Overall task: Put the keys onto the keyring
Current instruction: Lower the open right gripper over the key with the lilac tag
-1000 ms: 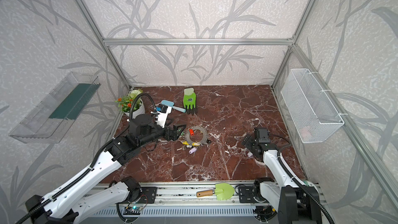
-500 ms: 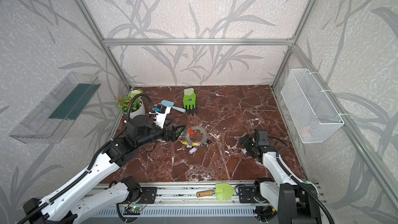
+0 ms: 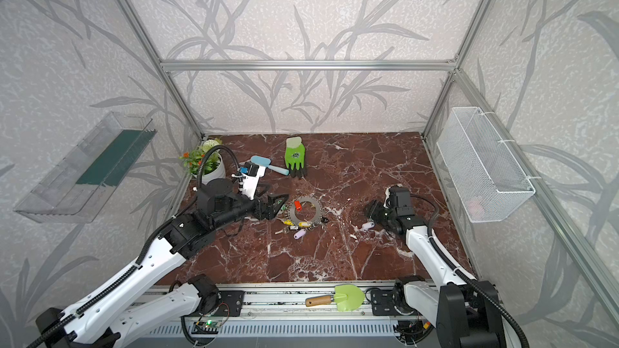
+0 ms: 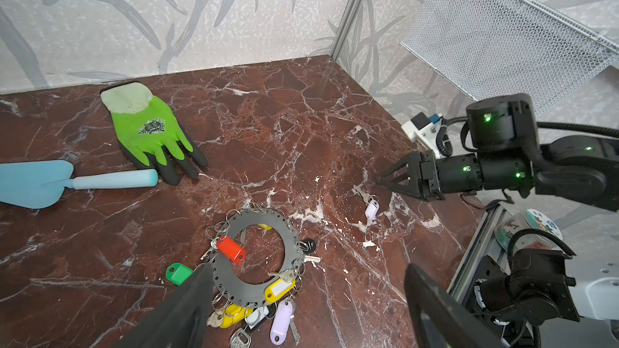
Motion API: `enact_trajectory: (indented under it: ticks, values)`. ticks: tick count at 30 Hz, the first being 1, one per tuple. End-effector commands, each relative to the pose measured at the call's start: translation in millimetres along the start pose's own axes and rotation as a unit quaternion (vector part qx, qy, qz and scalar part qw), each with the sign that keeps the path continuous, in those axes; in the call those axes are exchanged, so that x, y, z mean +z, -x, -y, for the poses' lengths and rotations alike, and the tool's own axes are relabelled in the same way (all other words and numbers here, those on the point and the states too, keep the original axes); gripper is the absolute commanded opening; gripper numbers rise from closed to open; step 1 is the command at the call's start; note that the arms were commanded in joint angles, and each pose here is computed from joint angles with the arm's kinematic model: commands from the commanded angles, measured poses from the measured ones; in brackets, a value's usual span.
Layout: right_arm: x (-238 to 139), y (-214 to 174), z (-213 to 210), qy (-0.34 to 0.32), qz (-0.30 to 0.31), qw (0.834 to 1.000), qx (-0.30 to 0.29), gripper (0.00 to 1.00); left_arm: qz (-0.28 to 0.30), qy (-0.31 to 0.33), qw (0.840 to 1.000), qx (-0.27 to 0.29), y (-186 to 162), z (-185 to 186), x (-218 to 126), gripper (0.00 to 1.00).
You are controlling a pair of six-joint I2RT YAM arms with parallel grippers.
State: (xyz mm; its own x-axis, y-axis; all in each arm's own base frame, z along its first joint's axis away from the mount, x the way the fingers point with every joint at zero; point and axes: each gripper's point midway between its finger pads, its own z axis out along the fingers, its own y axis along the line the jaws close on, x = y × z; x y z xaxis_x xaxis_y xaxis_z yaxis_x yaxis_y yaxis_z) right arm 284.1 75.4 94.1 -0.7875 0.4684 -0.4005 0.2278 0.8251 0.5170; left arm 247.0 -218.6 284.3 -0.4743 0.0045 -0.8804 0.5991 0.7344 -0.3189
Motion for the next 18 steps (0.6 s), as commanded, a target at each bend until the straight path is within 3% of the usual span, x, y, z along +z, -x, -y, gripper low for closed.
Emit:
enact_trajectory:
  ticks: [1, 8, 9, 10, 12, 14, 18]
  values:
    - [-7.1, -13.4, 22.6, -0.092, -0.04, 0.992, -0.077, 0.65, 0.01, -0.006, 1.0, 0.001, 1.9, 1.4, -2.4, 0.88]
    - [21.3, -11.5, 5.5, -0.151, -0.081, 0.976, -0.134, 0.65, 0.007, -0.015, 1.0, -0.002, 0.5, 4.5, -1.0, 0.87]
    - [26.3, -13.4, 8.1, -0.161, -0.103, 0.962, -0.196, 0.6, 0.005, -0.014, 1.0, -0.002, -0.5, 3.8, -0.8, 0.87]
    - [28.8, -13.4, 12.5, -0.177, -0.12, 0.952, -0.22, 0.56, 0.005, -0.015, 1.0, -0.002, -0.6, 4.2, -1.1, 0.87]
    - [35.5, -12.7, 20.8, -0.203, -0.134, 0.944, -0.224, 0.55, 0.005, -0.017, 1.0, -0.003, -0.5, 5.0, -1.2, 0.87]
    - [36.9, -10.9, 26.4, -0.223, -0.143, 0.934, -0.24, 0.4, 0.005, -0.018, 1.0, -0.002, -0.3, 5.5, -1.6, 0.87]
    - [36.1, -5.1, 25.1, -0.234, -0.13, 0.929, -0.255, 0.4, 0.005, -0.019, 1.0, -0.002, -0.3, 6.0, -0.9, 0.87]
